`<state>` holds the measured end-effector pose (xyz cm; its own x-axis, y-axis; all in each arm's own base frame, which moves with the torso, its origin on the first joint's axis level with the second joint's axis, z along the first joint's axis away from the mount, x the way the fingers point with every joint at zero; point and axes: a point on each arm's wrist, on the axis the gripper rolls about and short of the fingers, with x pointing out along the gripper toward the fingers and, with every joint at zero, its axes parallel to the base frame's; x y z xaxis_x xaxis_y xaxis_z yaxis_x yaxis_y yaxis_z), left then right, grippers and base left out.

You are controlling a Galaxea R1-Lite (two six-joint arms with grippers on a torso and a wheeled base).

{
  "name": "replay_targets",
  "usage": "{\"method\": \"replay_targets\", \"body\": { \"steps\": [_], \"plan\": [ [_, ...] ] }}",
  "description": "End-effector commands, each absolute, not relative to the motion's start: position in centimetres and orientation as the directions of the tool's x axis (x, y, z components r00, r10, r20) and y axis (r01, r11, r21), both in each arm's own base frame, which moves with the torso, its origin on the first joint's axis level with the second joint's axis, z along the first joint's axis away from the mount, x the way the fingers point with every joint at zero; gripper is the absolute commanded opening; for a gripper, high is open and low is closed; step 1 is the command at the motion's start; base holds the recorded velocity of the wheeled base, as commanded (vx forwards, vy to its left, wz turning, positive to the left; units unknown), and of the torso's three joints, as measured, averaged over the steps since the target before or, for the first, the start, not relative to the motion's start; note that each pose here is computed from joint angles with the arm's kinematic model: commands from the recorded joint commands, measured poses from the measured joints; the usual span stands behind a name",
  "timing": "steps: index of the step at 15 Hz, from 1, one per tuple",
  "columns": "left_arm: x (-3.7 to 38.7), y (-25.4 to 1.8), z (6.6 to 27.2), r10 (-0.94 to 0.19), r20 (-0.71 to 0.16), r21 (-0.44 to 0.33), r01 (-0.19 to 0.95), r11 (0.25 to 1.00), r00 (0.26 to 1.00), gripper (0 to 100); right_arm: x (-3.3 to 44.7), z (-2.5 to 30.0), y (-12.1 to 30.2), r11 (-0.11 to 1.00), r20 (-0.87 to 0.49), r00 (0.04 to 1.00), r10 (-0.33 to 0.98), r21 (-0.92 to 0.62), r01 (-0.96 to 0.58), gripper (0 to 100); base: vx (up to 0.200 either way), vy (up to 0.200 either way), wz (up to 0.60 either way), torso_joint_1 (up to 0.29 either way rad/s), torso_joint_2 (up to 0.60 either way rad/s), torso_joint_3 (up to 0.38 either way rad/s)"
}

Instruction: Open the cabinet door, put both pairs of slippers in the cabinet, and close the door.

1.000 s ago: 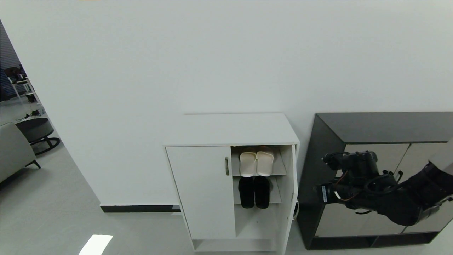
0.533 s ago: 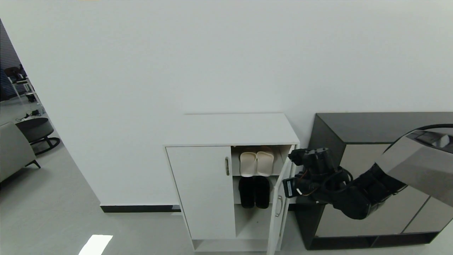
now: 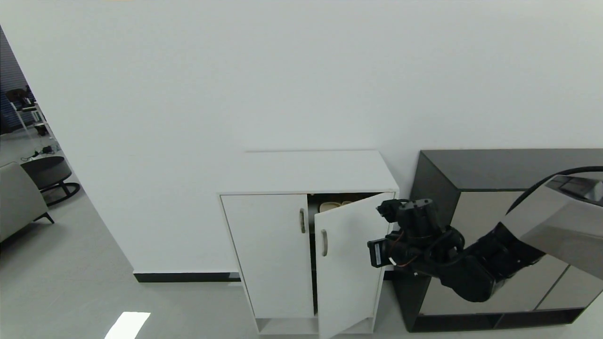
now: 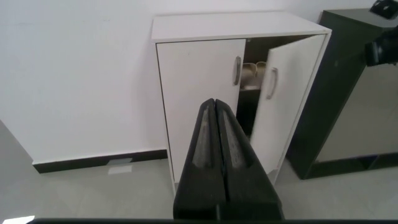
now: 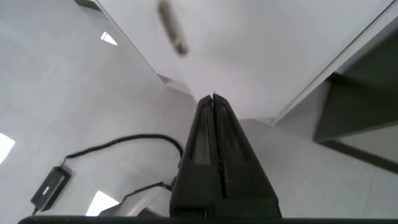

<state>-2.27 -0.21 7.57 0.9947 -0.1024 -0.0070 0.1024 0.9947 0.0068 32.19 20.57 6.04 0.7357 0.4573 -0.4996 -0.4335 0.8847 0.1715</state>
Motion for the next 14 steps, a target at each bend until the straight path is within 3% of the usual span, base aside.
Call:
{"method": "replay_targets", "body": {
  "steps": [1, 5, 14],
  "plan": [
    [-2.3, -0.2, 7.6, -0.103, -0.008, 0.007, 0.103, 0.995, 0.995, 0, 29.5, 8.8, 19.2, 0.871, -0.419, 0.765, 0.489, 0.188, -0.453, 0, 0.0, 0.0, 0.0, 0.0, 0.0, 0.0],
    [-2.3, -0.2, 7.6, -0.104, -0.006, 0.009, 0.104, 0.995, 0.995, 0, 25.4, 12.2, 18.7, 0.835, -0.333, 0.765, 0.551, 0.215, -0.507, 0, 0.0, 0.0, 0.0, 0.0, 0.0, 0.0],
    [-2.3, -0.2, 7.6, -0.104, -0.008, 0.008, 0.104, 0.995, 0.995, 0, 24.3, 13.4, 18.8, 0.82, -0.296, 0.765, 0.572, 0.216, -0.53, 0, 0.0, 0.0, 0.0, 0.0, 0.0, 0.0]
  ]
}}
